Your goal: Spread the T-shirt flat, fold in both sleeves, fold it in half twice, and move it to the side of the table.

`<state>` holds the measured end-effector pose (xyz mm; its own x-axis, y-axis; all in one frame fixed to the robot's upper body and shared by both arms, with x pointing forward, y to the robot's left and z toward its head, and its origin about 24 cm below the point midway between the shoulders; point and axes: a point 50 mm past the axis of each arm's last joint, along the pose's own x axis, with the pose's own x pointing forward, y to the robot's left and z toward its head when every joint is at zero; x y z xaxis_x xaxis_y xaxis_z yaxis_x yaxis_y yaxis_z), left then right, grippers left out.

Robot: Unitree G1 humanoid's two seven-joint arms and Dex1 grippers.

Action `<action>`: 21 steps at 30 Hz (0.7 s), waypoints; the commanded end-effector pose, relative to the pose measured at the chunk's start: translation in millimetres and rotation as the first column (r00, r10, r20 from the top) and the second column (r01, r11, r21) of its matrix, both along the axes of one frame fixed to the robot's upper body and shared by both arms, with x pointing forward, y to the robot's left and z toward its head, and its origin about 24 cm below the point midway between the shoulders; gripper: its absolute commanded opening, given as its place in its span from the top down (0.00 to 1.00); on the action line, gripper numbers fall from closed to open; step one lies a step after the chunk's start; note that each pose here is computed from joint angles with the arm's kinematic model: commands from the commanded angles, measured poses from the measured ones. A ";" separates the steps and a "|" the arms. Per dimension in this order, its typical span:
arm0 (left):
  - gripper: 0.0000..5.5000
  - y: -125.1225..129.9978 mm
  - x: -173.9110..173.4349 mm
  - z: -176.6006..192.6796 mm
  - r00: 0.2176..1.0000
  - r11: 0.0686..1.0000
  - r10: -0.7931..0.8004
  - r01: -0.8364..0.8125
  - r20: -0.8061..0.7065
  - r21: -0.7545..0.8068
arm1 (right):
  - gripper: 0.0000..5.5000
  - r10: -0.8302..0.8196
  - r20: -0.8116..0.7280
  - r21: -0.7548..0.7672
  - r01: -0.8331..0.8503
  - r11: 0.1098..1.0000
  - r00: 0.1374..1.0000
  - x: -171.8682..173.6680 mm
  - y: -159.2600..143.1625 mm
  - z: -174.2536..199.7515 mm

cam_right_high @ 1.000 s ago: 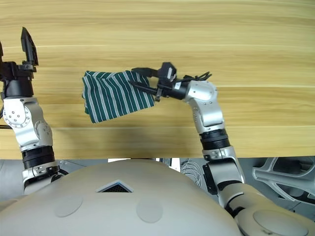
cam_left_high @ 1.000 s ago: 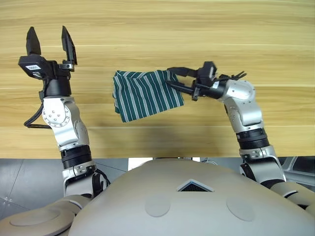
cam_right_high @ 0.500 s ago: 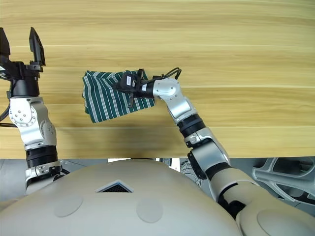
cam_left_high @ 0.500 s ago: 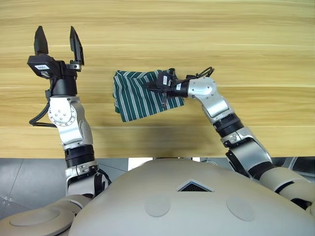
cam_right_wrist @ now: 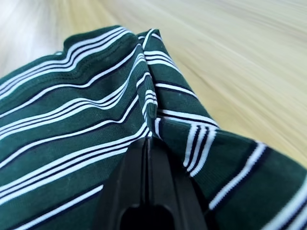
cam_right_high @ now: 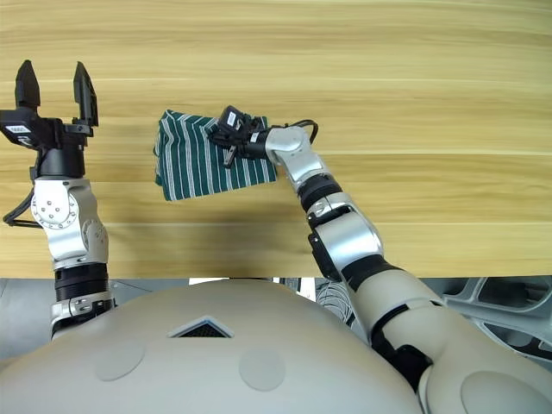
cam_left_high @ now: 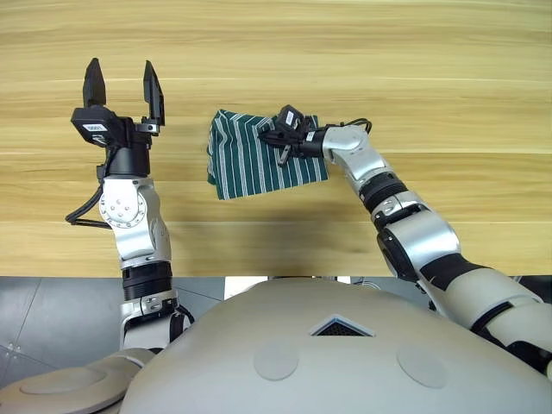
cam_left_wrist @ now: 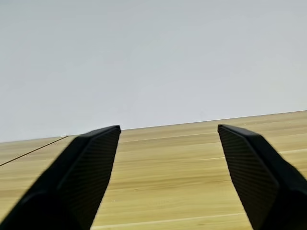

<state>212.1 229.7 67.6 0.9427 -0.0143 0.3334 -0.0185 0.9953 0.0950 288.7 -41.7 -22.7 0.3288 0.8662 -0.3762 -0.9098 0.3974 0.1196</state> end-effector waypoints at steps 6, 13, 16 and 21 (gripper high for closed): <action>0.34 -5.8 3.5 -1.0 0.999 0.999 -0.037 0.037 -0.004 0.006 | 1.00 -0.021 -0.029 0.017 0.022 1.000 0.999 2.6 -16.4 -4.1; 0.34 -6.8 2.3 -1.4 0.999 0.999 -0.040 0.040 -0.003 0.007 | 1.00 -0.245 -0.044 -0.119 0.238 0.964 0.969 15.1 -40.2 -12.1; 0.34 -5.7 1.9 0.9 0.999 0.999 -0.035 0.034 0.008 0.009 | 1.00 -0.516 -0.065 -0.151 0.503 0.851 0.854 27.2 -82.1 -13.4; 0.34 -4.9 0.4 2.5 1.000 1.000 -0.025 0.025 0.017 0.009 | 1.00 -0.877 -0.008 -0.209 0.857 0.471 0.480 27.6 -177.0 -11.2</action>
